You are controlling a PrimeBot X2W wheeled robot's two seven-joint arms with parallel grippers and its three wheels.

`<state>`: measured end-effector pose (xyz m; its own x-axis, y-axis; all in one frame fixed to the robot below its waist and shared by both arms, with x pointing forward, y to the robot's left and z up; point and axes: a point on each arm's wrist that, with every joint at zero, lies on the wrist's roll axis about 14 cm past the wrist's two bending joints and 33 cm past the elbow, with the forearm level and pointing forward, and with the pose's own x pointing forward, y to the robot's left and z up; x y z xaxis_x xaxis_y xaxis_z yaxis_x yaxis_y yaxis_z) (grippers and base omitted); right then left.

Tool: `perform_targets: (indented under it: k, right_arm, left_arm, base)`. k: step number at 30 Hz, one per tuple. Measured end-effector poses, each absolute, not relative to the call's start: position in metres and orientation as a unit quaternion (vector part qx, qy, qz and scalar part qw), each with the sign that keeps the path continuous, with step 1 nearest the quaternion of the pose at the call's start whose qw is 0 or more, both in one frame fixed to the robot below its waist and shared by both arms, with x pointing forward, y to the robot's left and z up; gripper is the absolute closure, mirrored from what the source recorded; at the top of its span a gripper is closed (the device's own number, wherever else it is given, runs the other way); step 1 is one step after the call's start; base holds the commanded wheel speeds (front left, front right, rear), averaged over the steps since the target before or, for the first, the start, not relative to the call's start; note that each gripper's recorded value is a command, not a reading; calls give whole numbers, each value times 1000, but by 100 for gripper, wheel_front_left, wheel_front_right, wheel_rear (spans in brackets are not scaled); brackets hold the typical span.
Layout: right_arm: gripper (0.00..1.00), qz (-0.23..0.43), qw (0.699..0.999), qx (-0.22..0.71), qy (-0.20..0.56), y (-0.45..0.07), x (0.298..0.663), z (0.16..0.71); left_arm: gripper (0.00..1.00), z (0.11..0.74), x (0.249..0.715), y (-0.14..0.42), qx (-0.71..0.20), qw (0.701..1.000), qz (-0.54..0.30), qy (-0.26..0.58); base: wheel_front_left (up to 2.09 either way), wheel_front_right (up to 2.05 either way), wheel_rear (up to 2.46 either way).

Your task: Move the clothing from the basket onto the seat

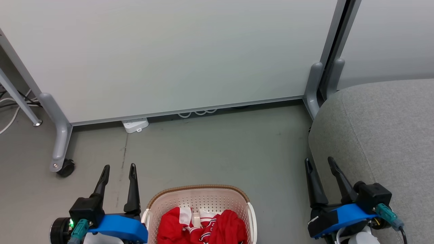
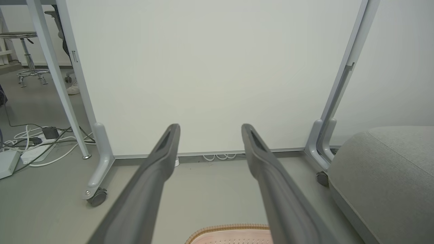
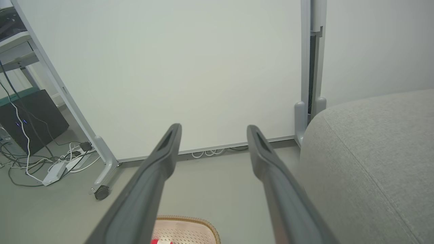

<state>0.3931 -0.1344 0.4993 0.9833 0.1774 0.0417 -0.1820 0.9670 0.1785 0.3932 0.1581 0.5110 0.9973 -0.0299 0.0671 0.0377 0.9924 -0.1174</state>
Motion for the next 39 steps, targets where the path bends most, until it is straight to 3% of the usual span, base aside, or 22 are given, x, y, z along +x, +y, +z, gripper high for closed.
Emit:
perform_targets:
  k: [29, 39]
  right_arm:
    - [0, 101, 993, 54, -13, -130, 393, 495]
    - [0, 89, 995, 50, -8, -140, 403, 491]
  left_arm:
    - [0, 506, 395, 152, -28, 999, -30, -31]
    - [0, 500, 429, 110, 5, 992, -122, -16]
  base:
    - [0, 0, 0]
    - [0, 0, 0]
